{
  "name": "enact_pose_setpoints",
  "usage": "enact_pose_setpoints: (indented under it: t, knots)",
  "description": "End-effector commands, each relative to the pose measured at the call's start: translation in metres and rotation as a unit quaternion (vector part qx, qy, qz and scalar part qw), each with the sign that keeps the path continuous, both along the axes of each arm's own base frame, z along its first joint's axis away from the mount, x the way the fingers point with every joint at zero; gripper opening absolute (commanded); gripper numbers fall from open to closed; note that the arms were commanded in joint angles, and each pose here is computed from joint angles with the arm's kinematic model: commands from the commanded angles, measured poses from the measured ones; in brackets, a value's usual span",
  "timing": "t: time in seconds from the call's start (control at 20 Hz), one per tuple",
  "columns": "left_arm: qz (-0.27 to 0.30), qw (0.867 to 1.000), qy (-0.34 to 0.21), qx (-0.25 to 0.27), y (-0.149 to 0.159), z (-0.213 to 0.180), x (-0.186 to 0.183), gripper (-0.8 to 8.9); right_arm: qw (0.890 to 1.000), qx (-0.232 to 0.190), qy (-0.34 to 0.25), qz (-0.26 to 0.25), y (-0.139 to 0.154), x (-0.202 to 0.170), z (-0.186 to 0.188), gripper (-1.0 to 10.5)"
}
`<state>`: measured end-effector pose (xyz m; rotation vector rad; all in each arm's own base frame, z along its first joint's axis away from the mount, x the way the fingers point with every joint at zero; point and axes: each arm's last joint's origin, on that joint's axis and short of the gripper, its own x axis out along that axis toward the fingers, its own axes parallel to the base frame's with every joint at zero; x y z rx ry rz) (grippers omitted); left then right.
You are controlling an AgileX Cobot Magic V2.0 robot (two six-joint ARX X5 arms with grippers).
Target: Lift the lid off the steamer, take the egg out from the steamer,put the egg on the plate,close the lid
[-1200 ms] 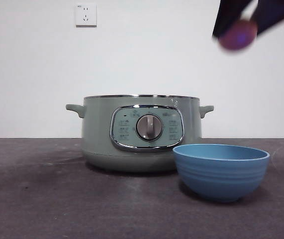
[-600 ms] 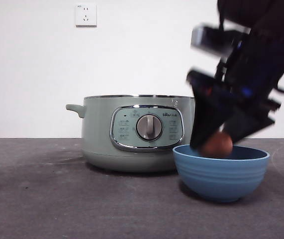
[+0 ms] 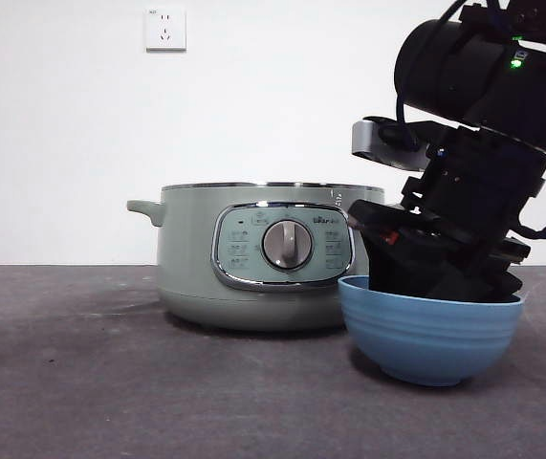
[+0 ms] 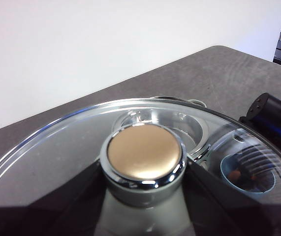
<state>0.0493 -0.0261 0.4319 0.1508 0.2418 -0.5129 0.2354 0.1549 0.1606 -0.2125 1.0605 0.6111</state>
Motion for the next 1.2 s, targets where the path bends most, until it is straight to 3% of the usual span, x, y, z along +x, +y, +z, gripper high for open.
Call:
enact_pose_setpoints:
  t: [0.05,0.15,0.25,0.3,0.65,0.85,1.2]
  knots:
    - [-0.001,0.999,-0.036,-0.016,0.003,0.010,-0.005,-0.08,1.000,-0.012,0.017,0.013,0.000,-0.003,-0.009,0.1]
    - [-0.001,0.999,-0.036,-0.016,0.003,0.010,-0.005,-0.08,1.000,-0.013,0.018,0.015,0.001,-0.004,-0.009,0.6]
    - [-0.001,0.999,-0.036,-0.016,0.003,0.010,-0.005,-0.08,1.000,-0.012,0.017,0.016,0.001,-0.004,-0.009,3.0]
    - [-0.001,0.999,-0.036,-0.016,0.003,0.010,-0.005,-0.08,1.000,-0.011,0.015,0.016,0.001,-0.004,-0.008,3.5]
    - [-0.001,0.999,-0.036,-0.016,0.003,0.010,-0.005,-0.08,0.999,0.018,-0.030,0.015,-0.002,-0.009,0.018,3.5]
    - [-0.001,0.999,-0.035,-0.016,0.002,0.010,-0.004,-0.08,0.995,0.055,-0.084,0.011,-0.009,-0.020,0.052,3.5]
    - [-0.032,0.999,-0.020,-0.017,-0.020,0.012,0.034,-0.08,0.969,0.159,-0.188,-0.022,-0.048,-0.080,0.131,3.5]
